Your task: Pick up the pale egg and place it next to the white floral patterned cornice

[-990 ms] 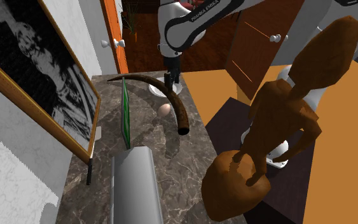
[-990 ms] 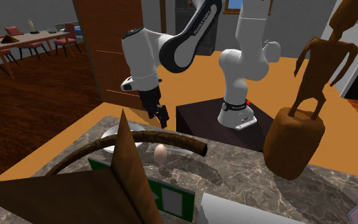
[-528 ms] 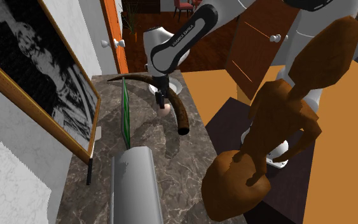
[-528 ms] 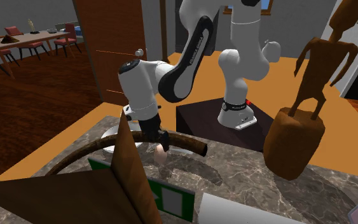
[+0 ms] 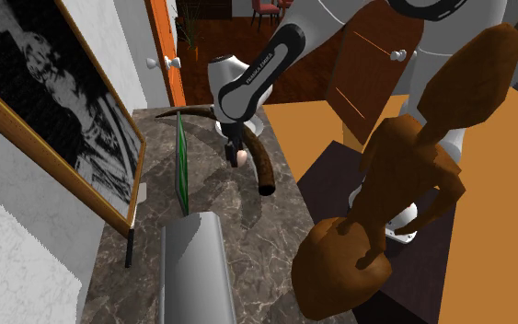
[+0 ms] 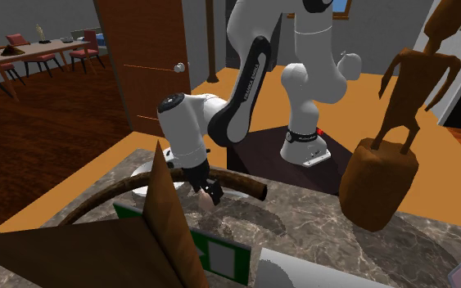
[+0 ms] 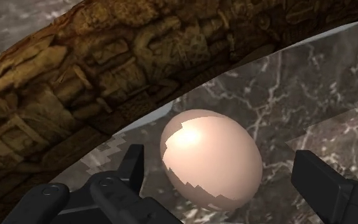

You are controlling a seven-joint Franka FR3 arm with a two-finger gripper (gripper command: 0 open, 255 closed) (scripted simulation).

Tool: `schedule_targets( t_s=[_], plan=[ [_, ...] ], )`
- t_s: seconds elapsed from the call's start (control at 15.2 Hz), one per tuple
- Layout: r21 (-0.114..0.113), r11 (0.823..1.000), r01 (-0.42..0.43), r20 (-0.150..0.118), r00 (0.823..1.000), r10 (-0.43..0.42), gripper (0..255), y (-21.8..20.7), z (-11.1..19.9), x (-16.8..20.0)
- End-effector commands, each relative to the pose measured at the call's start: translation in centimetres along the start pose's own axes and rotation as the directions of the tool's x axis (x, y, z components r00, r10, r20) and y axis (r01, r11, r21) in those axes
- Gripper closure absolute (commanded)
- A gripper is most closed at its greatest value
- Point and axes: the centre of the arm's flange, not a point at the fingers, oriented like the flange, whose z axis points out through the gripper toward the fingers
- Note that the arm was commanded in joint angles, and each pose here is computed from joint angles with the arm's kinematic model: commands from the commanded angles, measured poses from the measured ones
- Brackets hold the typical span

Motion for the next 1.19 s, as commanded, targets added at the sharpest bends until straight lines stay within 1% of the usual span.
schedule_targets(
  t_s=[0.0, 0.4, 0.46, 0.99, 1.06, 1.12],
  plan=[
    [0.001, 1.0, -0.003, 0.006, 1.0, 0.003, 0, 0.2, 0.74, -0.21],
    [0.001, 1.0, -0.003, 0.006, 1.0, 0.003, 0, 0.2, 0.74, -0.21],
    [0.001, 1.0, -0.003, 0.006, 1.0, 0.003, 255, 0.14, 0.74, -0.2],
    [0.001, 1.0, -0.003, 0.006, 1.0, 0.003, 255, -0.07, 0.41, 0.05],
    [0.001, 1.0, -0.003, 0.006, 1.0, 0.003, 255, 0.19, 0.74, -0.21],
    [0.001, 1.0, -0.003, 0.006, 1.0, 0.003, 255, 0.14, 0.23, -0.29]
  ],
)
